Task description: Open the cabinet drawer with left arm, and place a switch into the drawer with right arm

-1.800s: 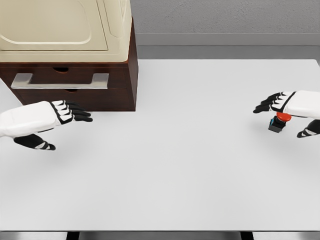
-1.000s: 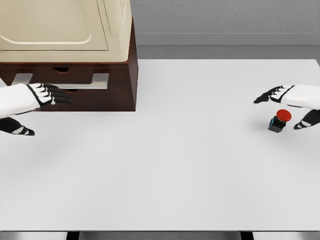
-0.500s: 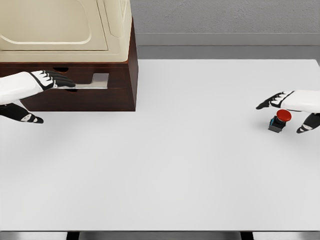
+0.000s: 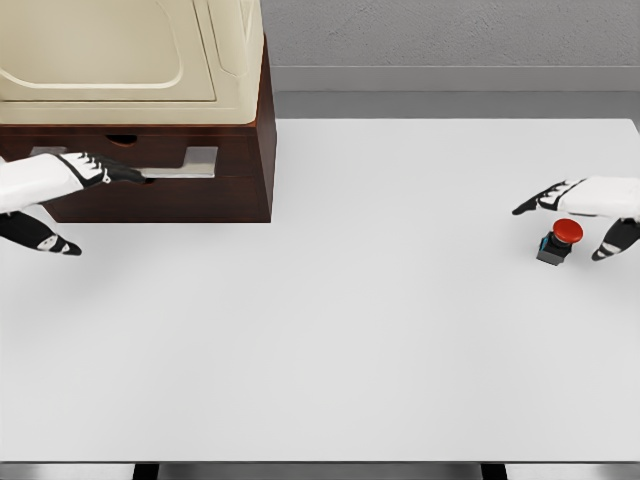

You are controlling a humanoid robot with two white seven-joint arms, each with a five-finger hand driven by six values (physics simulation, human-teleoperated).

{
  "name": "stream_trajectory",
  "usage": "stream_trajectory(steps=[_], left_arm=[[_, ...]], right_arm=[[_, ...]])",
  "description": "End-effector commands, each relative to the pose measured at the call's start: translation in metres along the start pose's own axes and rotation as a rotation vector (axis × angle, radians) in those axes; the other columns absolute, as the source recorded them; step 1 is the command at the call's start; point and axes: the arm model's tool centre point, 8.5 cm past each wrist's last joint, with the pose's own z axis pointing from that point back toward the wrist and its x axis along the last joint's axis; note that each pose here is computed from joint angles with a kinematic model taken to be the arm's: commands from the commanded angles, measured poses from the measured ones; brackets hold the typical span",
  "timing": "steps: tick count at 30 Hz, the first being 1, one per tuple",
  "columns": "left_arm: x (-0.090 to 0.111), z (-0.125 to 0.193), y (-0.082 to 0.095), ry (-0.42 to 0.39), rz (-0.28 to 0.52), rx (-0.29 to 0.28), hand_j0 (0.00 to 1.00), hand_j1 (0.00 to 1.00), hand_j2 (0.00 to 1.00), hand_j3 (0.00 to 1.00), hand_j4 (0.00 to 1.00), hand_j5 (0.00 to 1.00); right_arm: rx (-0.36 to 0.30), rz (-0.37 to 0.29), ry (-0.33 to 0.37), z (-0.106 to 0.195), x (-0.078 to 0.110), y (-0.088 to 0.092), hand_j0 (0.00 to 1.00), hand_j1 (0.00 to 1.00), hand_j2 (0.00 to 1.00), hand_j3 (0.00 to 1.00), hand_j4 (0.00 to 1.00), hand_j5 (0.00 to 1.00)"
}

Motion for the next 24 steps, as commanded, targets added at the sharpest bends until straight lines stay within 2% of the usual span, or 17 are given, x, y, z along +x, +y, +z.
stream_trajectory(steps=[1,3,8,13,21,22,24], left_arm=[[0.002,-0.003,0.0,-0.015,0.026,0.005,1.0,1.0,1.0,1.0,1.0,1.0],[0.004,-0.011,0.0,-0.036,0.031,0.016,1.0,1.0,1.0,1.0,1.0,1.0],[0.002,-0.009,0.001,-0.03,0.046,0.035,1.0,1.0,1.0,1.0,1.0,1.0],[-0.005,-0.007,-0.001,-0.01,0.053,0.031,1.0,1.0,1.0,1.0,1.0,1.0],[-0.007,-0.014,-0.008,-0.015,0.063,0.028,1.0,1.0,1.0,1.0,1.0,1.0],[-0.006,-0.014,-0.008,-0.016,0.063,0.026,1.0,1.0,1.0,1.0,1.0,1.0],[-0.008,-0.015,-0.009,-0.015,0.067,0.028,1.0,1.0,1.0,1.0,1.0,1.0]], right_arm=[[0.01,-0.008,0.0,-0.002,-0.001,0.004,1.0,1.0,1.0,1.0,1.0,1.0],[0.011,-0.013,0.006,-0.002,-0.003,0.004,1.0,1.0,1.0,1.0,1.0,1.0],[0.011,-0.022,0.011,-0.006,-0.006,0.004,1.0,1.0,1.0,1.0,1.0,1.0],[0.021,-0.022,0.003,-0.015,-0.005,0.004,1.0,1.0,1.0,1.0,1.0,1.0],[0.032,-0.026,0.025,-0.012,-0.011,0.008,1.0,1.0,1.0,1.0,1.0,1.0],[0.034,-0.026,0.024,-0.013,-0.01,0.008,1.0,1.0,1.0,1.0,1.0,1.0],[0.041,-0.025,0.021,-0.014,-0.01,0.009,0.91,0.91,0.91,0.91,0.91,0.91]])
